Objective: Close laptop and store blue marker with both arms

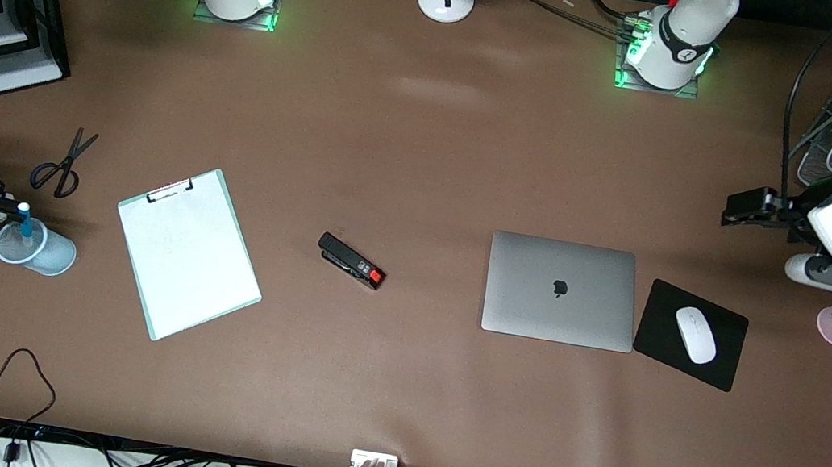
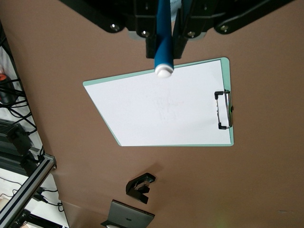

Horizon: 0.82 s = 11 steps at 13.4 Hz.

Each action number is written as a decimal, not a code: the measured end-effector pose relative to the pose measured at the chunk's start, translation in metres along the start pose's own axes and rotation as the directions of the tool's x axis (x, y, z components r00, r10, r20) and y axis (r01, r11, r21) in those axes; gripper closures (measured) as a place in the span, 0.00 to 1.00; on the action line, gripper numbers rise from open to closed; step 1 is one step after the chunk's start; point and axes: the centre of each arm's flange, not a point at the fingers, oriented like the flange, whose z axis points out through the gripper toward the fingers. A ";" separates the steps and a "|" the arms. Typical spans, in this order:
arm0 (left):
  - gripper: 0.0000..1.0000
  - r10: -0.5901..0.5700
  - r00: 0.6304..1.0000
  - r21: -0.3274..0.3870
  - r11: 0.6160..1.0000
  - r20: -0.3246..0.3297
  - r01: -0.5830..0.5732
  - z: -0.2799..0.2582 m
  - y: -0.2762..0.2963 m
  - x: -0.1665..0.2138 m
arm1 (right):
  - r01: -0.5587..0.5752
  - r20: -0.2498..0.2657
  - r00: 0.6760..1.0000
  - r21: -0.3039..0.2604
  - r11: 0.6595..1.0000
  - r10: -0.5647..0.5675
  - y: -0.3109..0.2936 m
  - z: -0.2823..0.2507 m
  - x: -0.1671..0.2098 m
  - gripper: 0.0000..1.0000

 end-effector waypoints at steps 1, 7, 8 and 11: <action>0.00 0.007 1.000 0.015 1.000 -0.010 -0.006 0.002 -0.002 -0.004 | 0.001 0.004 1.000 -0.002 1.000 -0.001 0.000 0.000 -0.001 0.82; 0.00 0.008 0.993 0.097 0.995 -0.114 0.004 0.014 -0.009 -0.040 | -0.023 0.027 0.999 -0.017 1.000 0.023 -0.007 0.007 -0.023 0.82; 0.00 0.012 0.990 0.100 0.995 -0.143 0.003 0.014 -0.008 -0.044 | -0.029 0.031 0.999 -0.020 0.999 0.029 -0.009 0.009 -0.027 0.82; 0.00 0.003 0.983 0.102 0.995 -0.183 0.016 0.015 -0.014 -0.052 | -0.036 0.036 0.999 -0.024 0.999 0.037 -0.012 0.011 -0.033 0.82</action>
